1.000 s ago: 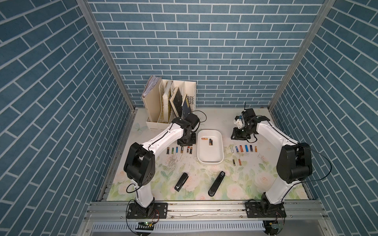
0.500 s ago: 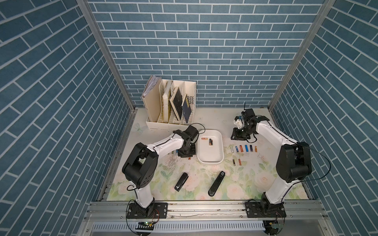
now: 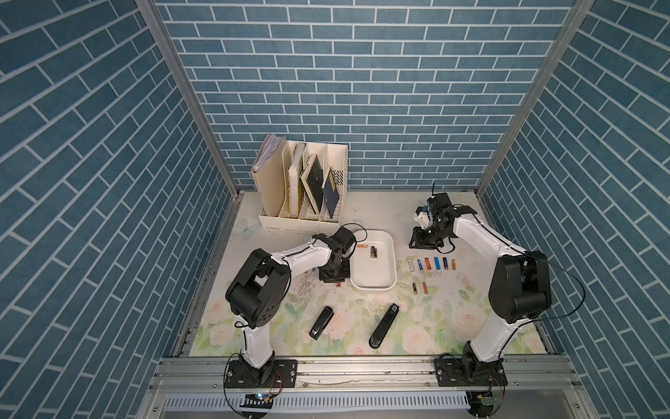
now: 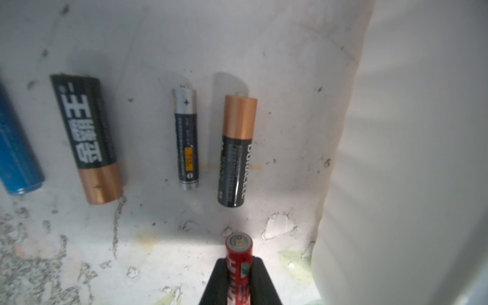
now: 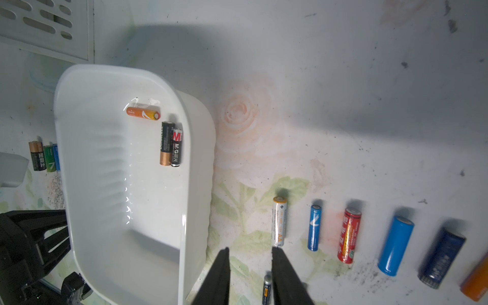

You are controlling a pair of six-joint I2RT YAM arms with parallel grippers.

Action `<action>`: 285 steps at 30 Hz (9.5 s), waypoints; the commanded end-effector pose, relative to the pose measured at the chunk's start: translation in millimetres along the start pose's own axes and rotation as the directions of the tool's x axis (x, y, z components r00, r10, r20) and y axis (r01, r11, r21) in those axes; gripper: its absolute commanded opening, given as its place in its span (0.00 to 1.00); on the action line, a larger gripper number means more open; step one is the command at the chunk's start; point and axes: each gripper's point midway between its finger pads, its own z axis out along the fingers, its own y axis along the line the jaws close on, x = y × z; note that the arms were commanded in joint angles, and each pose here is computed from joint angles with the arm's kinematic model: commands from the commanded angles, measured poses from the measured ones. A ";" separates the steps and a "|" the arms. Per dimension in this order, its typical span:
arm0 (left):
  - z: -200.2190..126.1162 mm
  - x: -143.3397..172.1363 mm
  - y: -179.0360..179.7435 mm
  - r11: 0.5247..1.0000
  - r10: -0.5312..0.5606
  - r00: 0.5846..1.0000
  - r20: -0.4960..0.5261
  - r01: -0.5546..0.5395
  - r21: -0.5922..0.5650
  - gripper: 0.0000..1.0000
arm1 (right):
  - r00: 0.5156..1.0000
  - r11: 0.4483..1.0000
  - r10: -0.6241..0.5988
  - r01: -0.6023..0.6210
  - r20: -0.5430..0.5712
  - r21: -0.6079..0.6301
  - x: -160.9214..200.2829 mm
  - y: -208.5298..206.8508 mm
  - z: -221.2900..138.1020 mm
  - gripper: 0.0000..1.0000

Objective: Take the batteries out of the storage box
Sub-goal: Place the battery at the center of the board, then pick up the battery from the storage box, then place the battery at the center of the board.

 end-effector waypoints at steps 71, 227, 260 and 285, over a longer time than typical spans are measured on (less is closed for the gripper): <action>-48.1 -2.2 -17.6 0.999 0.001 0.999 0.052 -0.004 0.050 0.34 | 0.999 0.998 -0.049 0.049 0.008 0.026 -8.9 12.0 -20.4 0.31; -77.5 -85.3 -64.9 0.937 0.116 0.983 0.144 -0.157 0.314 0.37 | 0.981 0.938 0.054 0.013 -0.184 0.345 123.9 -58.4 -12.5 0.14; -71.0 -84.2 -61.5 0.943 0.110 0.986 0.123 -0.143 0.300 0.37 | 0.949 0.935 0.114 -0.003 -0.292 0.355 146.2 -85.1 37.0 0.14; -77.4 -86.2 -63.8 0.942 0.112 0.985 0.132 -0.147 0.302 0.37 | 0.952 0.931 0.114 -0.002 -0.285 0.365 145.7 -86.1 33.8 0.24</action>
